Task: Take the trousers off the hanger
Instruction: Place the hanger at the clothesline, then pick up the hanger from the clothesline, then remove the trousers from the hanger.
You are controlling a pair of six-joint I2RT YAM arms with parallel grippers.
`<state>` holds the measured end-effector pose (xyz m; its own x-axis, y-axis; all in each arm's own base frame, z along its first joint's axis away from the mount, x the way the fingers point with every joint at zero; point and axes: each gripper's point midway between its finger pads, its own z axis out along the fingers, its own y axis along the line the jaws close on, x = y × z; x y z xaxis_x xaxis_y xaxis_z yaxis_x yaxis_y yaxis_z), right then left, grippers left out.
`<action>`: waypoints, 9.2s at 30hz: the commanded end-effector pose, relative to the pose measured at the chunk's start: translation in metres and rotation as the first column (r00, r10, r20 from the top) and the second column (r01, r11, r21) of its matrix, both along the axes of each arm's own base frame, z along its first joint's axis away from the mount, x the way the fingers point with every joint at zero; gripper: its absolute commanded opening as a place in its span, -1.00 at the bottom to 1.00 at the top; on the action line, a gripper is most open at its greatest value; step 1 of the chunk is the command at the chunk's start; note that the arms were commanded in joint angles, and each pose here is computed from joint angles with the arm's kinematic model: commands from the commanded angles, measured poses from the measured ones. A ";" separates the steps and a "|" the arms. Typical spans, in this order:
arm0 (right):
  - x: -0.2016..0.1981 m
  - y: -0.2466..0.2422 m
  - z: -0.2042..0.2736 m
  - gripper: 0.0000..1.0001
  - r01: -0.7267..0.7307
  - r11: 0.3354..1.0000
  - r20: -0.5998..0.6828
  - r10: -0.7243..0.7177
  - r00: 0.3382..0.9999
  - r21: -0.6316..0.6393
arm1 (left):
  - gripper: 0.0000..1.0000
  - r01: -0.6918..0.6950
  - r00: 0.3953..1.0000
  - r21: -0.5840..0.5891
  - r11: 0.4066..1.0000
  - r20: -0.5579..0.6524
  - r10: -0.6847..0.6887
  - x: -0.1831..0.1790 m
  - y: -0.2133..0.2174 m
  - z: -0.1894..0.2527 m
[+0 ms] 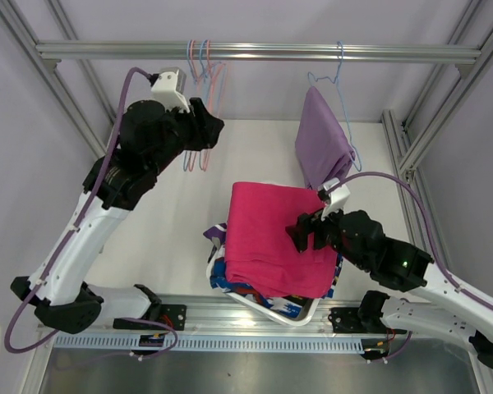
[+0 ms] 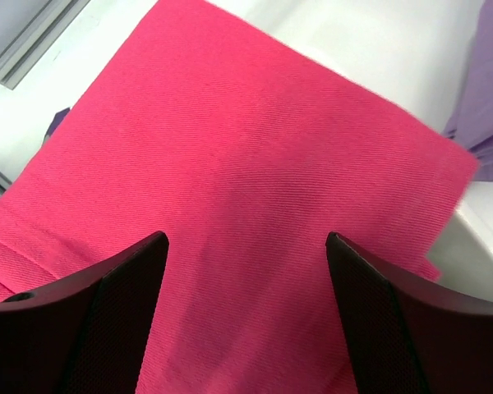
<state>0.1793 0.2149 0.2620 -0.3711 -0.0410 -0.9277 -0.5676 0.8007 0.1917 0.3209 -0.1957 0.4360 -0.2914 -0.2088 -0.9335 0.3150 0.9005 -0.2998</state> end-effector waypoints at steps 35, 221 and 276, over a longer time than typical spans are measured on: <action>-0.053 -0.158 0.128 0.83 0.174 0.914 0.172 -0.250 0.953 0.365 | 0.32 0.572 0.795 -0.481 0.664 0.128 -0.593 0.024 -0.309 0.030; 0.154 0.252 0.008 0.35 0.026 0.999 0.421 -0.007 0.907 -0.040 | -0.99 -0.270 0.943 -0.025 0.962 0.194 0.270 -0.010 0.083 -0.040; 0.068 0.068 0.296 -1.00 0.103 0.963 0.606 -0.237 0.759 0.249 | -0.99 -0.304 0.948 0.058 0.951 0.119 0.295 0.016 0.080 -0.075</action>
<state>0.2652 0.3288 0.4865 0.2254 0.0260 -0.9739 -0.5043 0.8584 -0.0938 0.3316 -0.1213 0.3402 -0.1875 -0.1868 -0.9643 0.0666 0.9771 -0.2022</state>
